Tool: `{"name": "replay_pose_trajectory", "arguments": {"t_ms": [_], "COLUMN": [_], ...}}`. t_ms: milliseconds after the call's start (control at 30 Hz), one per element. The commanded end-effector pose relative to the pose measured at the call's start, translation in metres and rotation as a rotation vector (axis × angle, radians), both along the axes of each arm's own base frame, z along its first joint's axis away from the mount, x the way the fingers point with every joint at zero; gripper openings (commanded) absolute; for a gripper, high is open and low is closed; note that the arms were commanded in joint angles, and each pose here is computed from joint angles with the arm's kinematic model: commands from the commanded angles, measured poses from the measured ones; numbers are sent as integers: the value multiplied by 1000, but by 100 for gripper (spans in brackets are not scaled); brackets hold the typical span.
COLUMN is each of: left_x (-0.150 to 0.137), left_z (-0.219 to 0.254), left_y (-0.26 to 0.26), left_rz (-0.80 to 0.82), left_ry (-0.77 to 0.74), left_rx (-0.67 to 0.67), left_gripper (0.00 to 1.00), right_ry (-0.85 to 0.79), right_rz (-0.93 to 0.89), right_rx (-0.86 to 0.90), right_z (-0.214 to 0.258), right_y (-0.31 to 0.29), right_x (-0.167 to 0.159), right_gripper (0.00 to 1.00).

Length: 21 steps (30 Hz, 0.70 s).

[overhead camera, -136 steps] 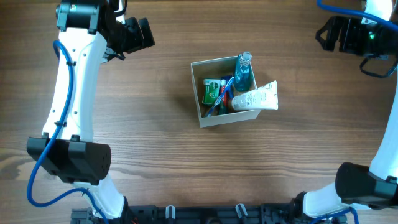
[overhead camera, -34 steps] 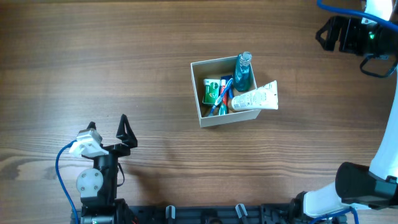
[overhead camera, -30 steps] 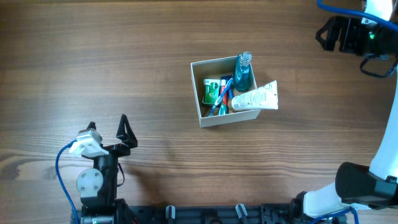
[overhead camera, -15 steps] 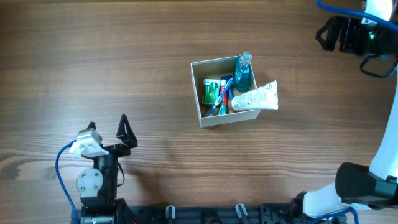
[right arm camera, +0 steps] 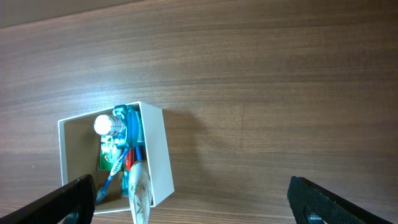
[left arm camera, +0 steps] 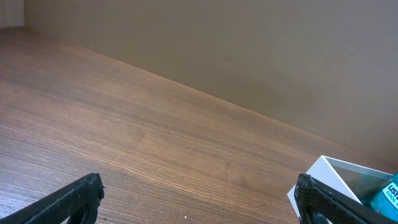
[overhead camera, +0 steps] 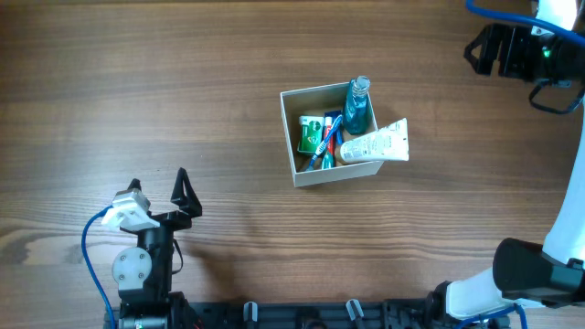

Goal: Pack container

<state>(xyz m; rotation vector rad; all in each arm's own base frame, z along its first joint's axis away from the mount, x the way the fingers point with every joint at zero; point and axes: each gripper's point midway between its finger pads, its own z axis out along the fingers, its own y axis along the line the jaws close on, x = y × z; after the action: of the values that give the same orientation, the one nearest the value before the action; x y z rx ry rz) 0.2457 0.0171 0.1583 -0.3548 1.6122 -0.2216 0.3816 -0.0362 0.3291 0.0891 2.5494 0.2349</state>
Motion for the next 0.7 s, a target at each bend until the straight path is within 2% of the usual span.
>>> {"name": "replay_pose_trajectory", "arguments": {"t_ms": [0,500,633,667], "left_x": [0,0,0,0], "left_z": [0,0,0,0], "left_y": [0,0,0,0], "left_rz": [-1,-1,-1,-1], "left_ry": [-7,-7,-7,-7], "left_rx": [-2,-2,-2,-2], "left_gripper": [100,100,100,100], "right_ry": [-3,-3,-47,-110], "right_rz": [5,5,7,3], "right_rx": [-14,-14,-27,-46], "right_z": [0,0,17,38], "right_y": [-1,-1,1,3], "right_x": [1,1,-11,-24], "right_gripper": [100,100,100,100]}}
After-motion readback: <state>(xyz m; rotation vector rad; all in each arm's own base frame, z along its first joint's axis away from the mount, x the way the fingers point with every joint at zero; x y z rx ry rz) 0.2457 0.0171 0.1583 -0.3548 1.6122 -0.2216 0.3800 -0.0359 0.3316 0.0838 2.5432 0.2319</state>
